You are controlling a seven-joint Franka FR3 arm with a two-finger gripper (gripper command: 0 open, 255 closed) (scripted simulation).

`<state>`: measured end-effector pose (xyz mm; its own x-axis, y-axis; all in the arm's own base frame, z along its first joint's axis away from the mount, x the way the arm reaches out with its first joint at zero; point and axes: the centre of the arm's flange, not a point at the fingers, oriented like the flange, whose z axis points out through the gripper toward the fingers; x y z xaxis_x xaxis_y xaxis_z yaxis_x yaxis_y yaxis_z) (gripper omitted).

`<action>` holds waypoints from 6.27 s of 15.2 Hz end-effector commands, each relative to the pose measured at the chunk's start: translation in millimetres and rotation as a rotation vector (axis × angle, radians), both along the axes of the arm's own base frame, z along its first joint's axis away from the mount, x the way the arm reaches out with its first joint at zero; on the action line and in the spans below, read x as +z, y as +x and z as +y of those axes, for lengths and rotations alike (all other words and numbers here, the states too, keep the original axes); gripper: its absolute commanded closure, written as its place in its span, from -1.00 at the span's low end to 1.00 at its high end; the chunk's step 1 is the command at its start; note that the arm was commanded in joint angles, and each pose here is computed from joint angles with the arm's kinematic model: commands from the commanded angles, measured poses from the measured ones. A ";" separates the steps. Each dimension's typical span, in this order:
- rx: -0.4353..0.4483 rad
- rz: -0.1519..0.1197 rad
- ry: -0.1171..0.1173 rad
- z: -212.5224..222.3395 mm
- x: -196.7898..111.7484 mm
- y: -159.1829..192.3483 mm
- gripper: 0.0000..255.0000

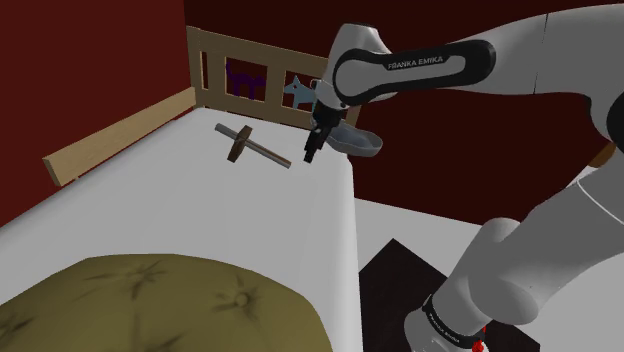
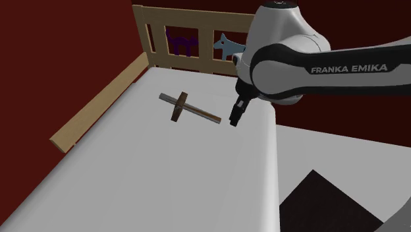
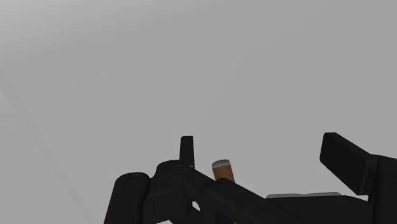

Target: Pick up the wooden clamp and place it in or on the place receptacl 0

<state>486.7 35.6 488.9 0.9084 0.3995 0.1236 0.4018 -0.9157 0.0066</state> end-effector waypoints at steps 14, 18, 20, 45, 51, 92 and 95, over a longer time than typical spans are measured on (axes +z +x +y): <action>0.243 -0.155 0.091 62.2 -23.1 135.3 -1.00; 0.243 -0.155 0.091 66.0 -43.2 140.4 -1.00; 0.243 -0.155 0.091 68.4 -56.2 143.7 -1.00; 0.243 -0.155 0.091 68.4 -19.2 143.7 1.00; 0.243 -0.155 0.091 68.4 12.4 143.7 1.00; 0.243 -0.155 0.091 -202.6 118.7 85.5 1.00; 0.243 -0.155 0.091 -241.4 118.9 77.2 1.00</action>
<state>566.8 -192.7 607.1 0.7559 0.5828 0.2982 0.6090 -0.7931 0.0063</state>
